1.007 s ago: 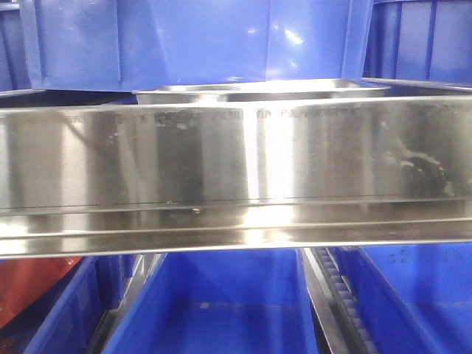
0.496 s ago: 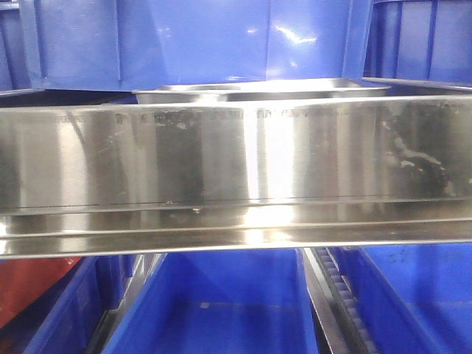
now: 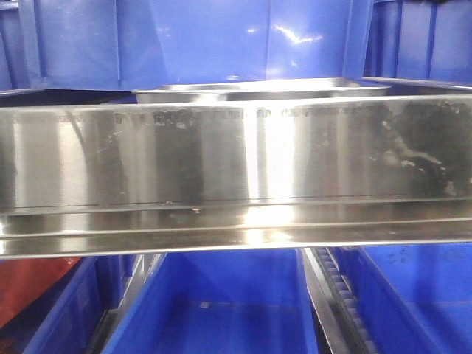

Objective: Stack silver trays without gaps

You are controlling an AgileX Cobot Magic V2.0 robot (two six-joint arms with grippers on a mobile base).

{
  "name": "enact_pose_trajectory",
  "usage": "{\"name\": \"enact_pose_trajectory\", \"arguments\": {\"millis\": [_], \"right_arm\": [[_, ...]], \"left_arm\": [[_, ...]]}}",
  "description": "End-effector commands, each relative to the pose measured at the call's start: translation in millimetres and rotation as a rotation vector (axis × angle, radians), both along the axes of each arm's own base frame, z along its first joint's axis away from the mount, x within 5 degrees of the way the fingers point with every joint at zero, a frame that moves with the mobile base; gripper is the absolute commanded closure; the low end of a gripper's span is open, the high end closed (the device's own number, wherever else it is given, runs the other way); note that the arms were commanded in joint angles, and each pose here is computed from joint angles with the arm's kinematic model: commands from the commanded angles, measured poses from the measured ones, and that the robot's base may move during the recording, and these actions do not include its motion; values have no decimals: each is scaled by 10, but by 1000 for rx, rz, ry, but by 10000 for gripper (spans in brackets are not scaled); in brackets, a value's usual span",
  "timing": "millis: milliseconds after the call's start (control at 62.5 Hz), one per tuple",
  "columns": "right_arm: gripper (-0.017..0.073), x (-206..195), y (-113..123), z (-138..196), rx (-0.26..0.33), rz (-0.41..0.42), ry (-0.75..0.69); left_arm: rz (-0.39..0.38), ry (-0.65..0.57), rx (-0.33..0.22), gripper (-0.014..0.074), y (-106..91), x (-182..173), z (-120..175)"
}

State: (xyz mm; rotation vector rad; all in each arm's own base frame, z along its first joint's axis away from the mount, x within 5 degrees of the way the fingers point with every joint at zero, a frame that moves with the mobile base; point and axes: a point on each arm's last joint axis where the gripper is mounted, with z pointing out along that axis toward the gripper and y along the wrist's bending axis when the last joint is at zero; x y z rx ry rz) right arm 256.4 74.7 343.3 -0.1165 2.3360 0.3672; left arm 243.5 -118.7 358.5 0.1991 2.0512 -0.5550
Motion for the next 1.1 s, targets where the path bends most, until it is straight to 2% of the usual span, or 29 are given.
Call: {"name": "enact_pose_trajectory", "arguments": {"millis": [0, 176, 256, 336, 400, 560, 767, 1087], "right_arm": [[620, 95, 32, -8, -2, 5, 24], [592, 225, 71, -37, -6, 10, 60], [492, 258, 85, -49, 2, 10, 69], [351, 284, 99, -73, 14, 7, 74], [286, 309, 108, -96, 20, 4, 78], [326, 383, 121, -162, 20, -3, 77], [326, 469, 142, -302, 9, -3, 121], [326, 529, 154, -378, 6, -8, 131]], "left_arm": [[2, 6, -9, 537, -38, 45, -24], [1, 72, 10, 336, -96, 161, -198], [7, 107, -11, 284, -127, 203, -263], [12, 141, -30, 273, -155, 242, -326], [14, 156, -29, 275, -173, 280, -367], [-6, 206, -13, 275, -242, 383, -390], [-31, 244, 2, 275, -346, 561, -356], [-37, 313, 55, 275, -406, 702, -600]]}}
